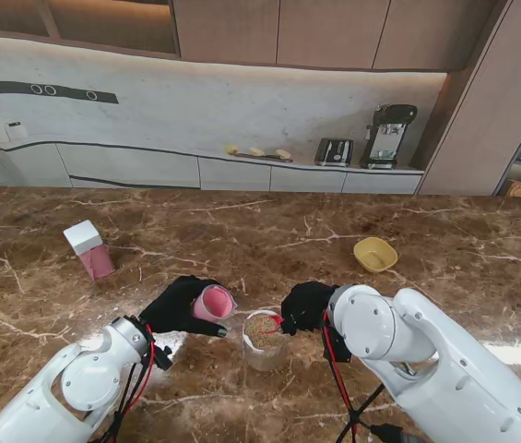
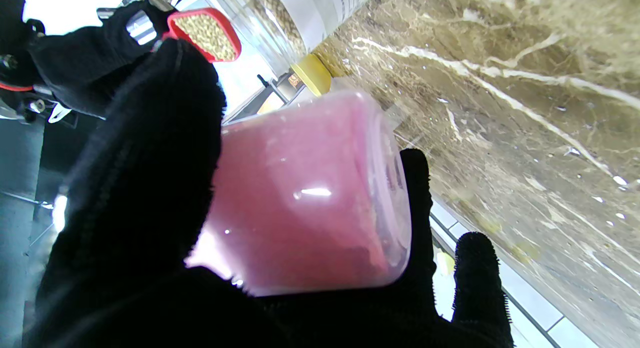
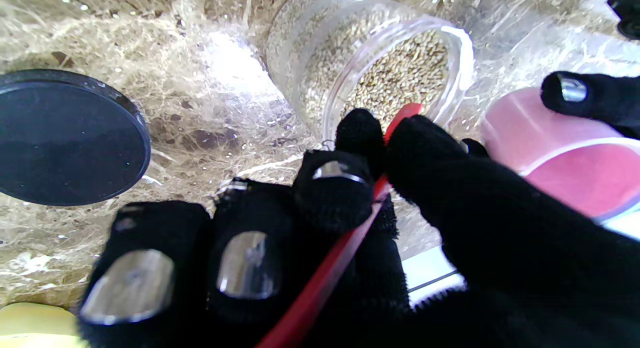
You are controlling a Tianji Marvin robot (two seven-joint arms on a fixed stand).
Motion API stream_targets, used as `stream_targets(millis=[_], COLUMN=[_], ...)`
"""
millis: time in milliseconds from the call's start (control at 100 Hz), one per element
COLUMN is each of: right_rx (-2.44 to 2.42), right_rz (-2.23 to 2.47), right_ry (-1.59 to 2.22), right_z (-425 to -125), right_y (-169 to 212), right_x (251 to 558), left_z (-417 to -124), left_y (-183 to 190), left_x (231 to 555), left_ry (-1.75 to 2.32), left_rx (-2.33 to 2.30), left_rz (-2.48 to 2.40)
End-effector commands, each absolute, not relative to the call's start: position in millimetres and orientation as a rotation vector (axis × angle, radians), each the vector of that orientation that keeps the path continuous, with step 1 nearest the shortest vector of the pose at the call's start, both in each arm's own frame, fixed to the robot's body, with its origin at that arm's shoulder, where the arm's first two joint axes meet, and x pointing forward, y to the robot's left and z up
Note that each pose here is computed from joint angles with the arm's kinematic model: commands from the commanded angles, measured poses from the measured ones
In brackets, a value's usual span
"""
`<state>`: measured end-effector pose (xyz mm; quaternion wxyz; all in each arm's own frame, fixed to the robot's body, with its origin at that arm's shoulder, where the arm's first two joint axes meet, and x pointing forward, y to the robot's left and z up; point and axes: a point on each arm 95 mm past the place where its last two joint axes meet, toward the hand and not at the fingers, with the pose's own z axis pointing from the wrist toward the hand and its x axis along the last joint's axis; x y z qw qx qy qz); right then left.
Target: Measure grain into the airtight container
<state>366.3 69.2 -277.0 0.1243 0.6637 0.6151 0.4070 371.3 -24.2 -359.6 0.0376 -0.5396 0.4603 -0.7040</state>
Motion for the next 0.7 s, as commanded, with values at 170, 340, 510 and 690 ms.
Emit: stream_targets(millis=[170,340,510,690], right_rx=[1.986,1.972,1.963,1.941], right_rz=[1.195,1.218,1.249,1.284], right_ry=[1.773,1.761,1.754,1.757], right_z=[-269.8,-260.9,-253.1,-244.6], right_y=[66.8,66.8,69.2,74.9], right_x=[359.3,358.0,358.3,359.9], left_z=[-360.8,-361.5,-361.6,-362.8], left_y=[-31.5,-35.6,-38.4,-38.7], left_x=[369.8,370.8,370.7,370.2], left_ry=[1.451,1.464,1.481,1.505], left_rx=[-1.650,-1.649,-1.641,-1.628], left_rz=[-2.160,-2.162,-2.162,-2.150])
